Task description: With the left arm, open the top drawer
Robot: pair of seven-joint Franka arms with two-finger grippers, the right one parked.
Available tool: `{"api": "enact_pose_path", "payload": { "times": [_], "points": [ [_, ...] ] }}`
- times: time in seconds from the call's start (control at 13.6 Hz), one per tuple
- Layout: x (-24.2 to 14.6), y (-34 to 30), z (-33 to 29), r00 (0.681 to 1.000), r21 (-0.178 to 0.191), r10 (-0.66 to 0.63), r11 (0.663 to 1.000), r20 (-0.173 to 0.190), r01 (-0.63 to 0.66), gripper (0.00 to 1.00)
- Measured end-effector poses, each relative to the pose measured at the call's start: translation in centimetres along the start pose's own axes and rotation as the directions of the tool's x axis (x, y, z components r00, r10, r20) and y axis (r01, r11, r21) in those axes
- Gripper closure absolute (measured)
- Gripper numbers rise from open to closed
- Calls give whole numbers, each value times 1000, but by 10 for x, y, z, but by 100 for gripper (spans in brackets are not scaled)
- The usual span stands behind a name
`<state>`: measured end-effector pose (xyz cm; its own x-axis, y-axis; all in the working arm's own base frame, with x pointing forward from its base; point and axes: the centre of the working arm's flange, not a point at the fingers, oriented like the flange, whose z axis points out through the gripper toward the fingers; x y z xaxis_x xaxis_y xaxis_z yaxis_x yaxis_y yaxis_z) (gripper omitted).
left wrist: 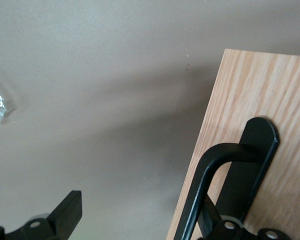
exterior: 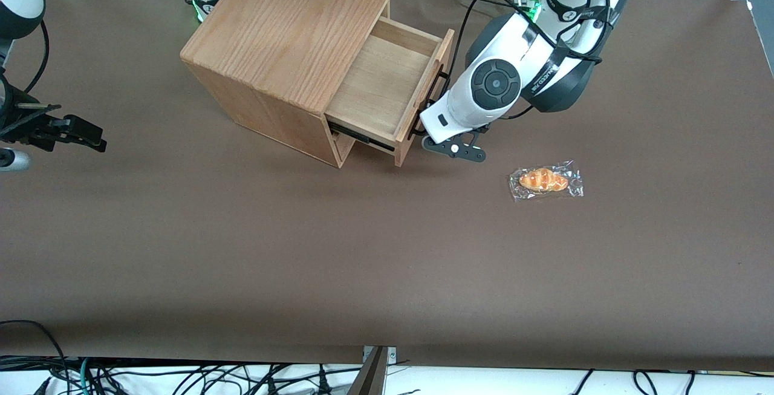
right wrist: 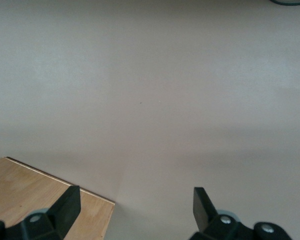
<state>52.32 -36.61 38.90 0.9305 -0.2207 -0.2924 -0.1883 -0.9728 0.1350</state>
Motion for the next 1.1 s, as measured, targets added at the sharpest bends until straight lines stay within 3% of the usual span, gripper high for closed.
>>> {"api": "enact_pose_path", "payload": {
  "times": [0.59,0.73,1.1],
  "points": [
    [-4,0,-3,1000,4,-3,1000,11,3,0],
    [-15,3,-12,999,2,0,1000,37,-1,0],
    [-28,4,-29,999,6,3,1000,37,-3,0]
  ]
}}
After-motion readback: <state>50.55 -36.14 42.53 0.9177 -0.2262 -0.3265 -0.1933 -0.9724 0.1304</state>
